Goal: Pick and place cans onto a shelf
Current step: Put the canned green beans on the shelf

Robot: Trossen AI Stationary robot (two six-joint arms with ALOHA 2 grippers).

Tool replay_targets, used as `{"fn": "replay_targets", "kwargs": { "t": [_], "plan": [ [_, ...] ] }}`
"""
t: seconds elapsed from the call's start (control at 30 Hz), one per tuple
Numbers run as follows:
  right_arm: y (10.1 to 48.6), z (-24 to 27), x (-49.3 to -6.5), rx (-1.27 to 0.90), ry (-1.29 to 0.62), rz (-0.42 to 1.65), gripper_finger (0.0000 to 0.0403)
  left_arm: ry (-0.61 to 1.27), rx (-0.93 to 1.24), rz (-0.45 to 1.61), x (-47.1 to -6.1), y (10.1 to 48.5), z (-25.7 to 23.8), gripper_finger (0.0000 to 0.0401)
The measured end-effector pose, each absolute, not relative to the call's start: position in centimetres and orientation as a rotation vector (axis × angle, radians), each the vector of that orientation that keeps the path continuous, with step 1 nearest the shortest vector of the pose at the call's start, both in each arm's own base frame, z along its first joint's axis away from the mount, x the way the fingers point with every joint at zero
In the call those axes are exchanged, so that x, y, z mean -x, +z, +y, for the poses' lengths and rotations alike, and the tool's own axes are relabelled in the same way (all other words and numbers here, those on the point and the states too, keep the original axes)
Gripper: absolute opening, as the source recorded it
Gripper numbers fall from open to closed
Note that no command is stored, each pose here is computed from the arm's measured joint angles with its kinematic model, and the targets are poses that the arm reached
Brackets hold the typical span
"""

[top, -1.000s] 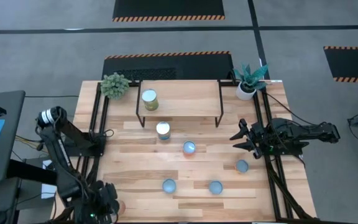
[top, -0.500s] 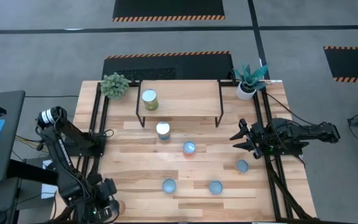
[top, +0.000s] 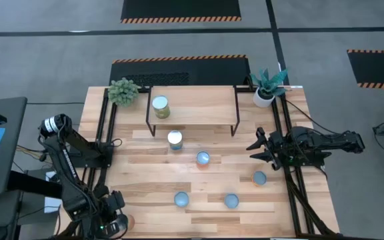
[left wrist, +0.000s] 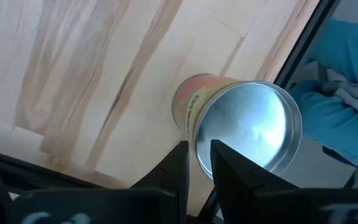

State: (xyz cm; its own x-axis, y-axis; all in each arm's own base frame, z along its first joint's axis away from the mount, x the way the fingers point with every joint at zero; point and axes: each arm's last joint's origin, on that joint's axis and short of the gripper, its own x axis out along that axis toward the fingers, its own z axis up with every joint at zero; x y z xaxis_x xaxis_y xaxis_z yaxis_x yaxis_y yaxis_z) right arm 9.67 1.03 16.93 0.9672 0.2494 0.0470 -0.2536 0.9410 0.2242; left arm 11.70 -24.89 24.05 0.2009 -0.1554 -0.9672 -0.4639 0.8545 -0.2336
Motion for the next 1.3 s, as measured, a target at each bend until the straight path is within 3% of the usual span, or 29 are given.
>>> {"fn": "replay_targets", "kwargs": {
  "t": [0.57,1.1,1.3],
  "plan": [
    [16.9,1.0,-9.7,-0.223,0.257,-0.019,0.0182,0.249,0.613,1.343,-11.9,24.1,-25.1,0.0052],
    [16.9,1.0,-9.7,-0.199,0.256,-0.021,0.0182,0.264,0.549,1.342,-12.2,24.1,-24.4,0.0052],
    [16.9,1.0,-9.7,-0.181,0.256,-0.025,0.0182,0.221,0.5,1.309,-13.1,25.7,-24.2,0.0052]
  ]
}}
